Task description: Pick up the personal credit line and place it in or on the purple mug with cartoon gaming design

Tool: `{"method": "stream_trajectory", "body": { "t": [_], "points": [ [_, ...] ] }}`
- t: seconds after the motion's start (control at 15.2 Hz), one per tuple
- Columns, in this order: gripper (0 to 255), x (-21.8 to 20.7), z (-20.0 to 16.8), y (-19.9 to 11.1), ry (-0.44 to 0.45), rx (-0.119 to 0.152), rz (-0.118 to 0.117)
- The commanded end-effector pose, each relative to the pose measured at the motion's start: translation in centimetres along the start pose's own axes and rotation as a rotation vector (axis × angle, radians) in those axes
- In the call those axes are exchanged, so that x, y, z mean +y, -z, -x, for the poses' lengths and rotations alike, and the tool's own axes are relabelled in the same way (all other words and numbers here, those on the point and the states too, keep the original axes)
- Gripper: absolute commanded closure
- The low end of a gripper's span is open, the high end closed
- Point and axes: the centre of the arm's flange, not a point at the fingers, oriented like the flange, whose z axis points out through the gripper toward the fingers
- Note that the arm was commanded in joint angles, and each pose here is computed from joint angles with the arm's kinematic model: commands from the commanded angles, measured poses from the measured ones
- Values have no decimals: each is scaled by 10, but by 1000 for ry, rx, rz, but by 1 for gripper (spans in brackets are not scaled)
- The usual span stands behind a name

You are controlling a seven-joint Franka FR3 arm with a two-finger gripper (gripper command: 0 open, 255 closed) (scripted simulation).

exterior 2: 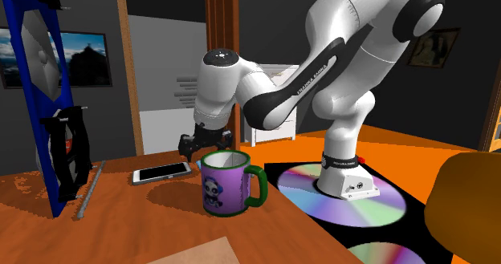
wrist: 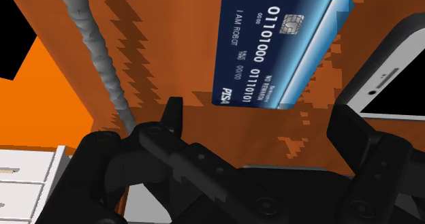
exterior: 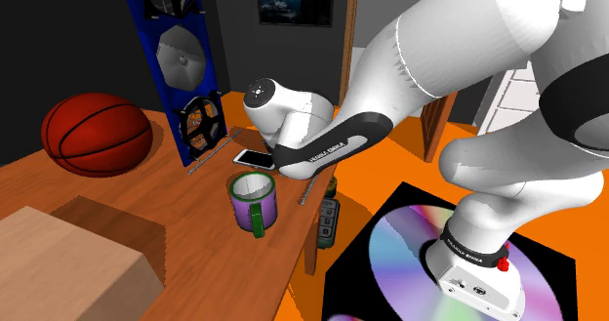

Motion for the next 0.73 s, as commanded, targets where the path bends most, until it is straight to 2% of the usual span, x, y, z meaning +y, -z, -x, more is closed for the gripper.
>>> {"method": "stream_trajectory", "body": {
  "t": [0.0, 0.66],
  "points": [
    [255, 0, 0, 0, 0, 0, 0],
    [255, 0, -3, 4, 0, 0, 0]
  ]
}}
